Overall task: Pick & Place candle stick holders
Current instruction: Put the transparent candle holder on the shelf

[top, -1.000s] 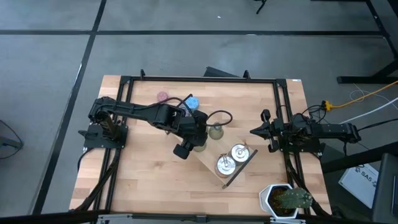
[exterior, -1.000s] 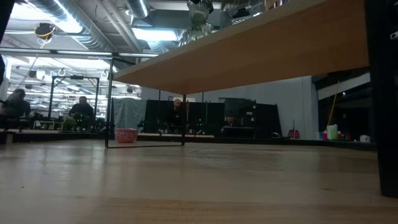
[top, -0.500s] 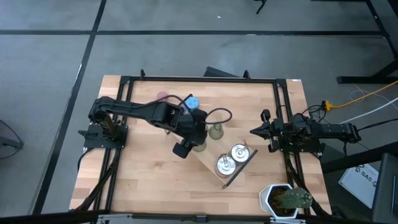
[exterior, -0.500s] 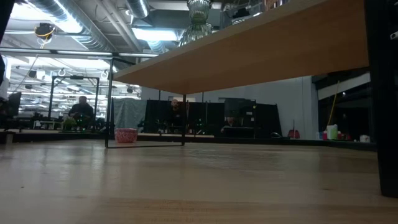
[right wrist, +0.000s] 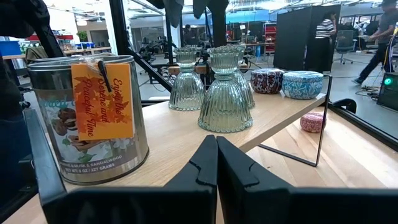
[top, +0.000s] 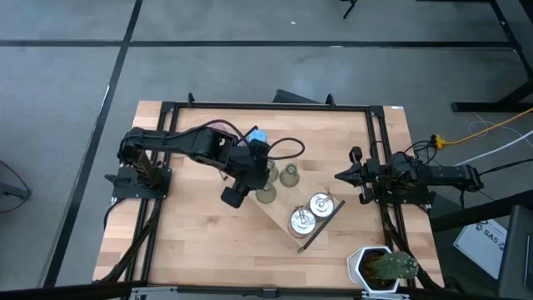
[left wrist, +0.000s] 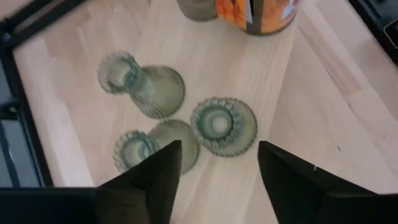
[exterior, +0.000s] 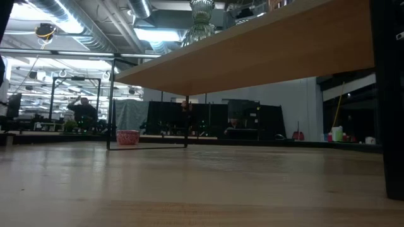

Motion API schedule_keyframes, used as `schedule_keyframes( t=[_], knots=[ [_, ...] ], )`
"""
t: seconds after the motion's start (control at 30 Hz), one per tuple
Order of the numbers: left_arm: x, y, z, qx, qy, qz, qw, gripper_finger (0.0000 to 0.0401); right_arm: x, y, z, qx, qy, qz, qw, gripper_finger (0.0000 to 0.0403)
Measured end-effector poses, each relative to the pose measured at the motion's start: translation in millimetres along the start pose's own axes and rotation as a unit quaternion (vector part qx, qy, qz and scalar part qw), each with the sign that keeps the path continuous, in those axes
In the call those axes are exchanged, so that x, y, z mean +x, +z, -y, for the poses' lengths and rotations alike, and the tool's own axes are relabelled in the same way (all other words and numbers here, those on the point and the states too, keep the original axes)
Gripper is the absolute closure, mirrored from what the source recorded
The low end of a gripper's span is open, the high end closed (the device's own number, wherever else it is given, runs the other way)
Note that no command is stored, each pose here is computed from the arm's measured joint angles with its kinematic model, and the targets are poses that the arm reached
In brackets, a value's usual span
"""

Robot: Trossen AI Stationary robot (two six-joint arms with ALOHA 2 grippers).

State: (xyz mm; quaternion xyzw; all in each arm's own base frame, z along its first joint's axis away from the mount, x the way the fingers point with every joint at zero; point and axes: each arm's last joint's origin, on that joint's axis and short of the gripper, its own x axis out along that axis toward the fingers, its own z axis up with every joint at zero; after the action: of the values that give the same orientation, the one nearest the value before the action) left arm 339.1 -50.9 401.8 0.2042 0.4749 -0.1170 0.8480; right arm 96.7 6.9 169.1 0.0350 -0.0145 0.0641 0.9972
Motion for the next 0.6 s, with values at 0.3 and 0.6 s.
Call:
schedule_keyframes(
  t=[0.3,0.6],
  knots=[
    [0.2,-1.1,3.5,-0.032,-0.049,0.004,0.998,0.0272,0.0,-0.1,0.0,0.000,0.000,0.000,1.000,0.0402],
    [12.7,-10.5,7.8,-0.063,-0.055,-0.017,0.996,0.0346,0.0,0.0,0.0,0.000,0.000,0.000,1.000,0.0402]
  ],
)
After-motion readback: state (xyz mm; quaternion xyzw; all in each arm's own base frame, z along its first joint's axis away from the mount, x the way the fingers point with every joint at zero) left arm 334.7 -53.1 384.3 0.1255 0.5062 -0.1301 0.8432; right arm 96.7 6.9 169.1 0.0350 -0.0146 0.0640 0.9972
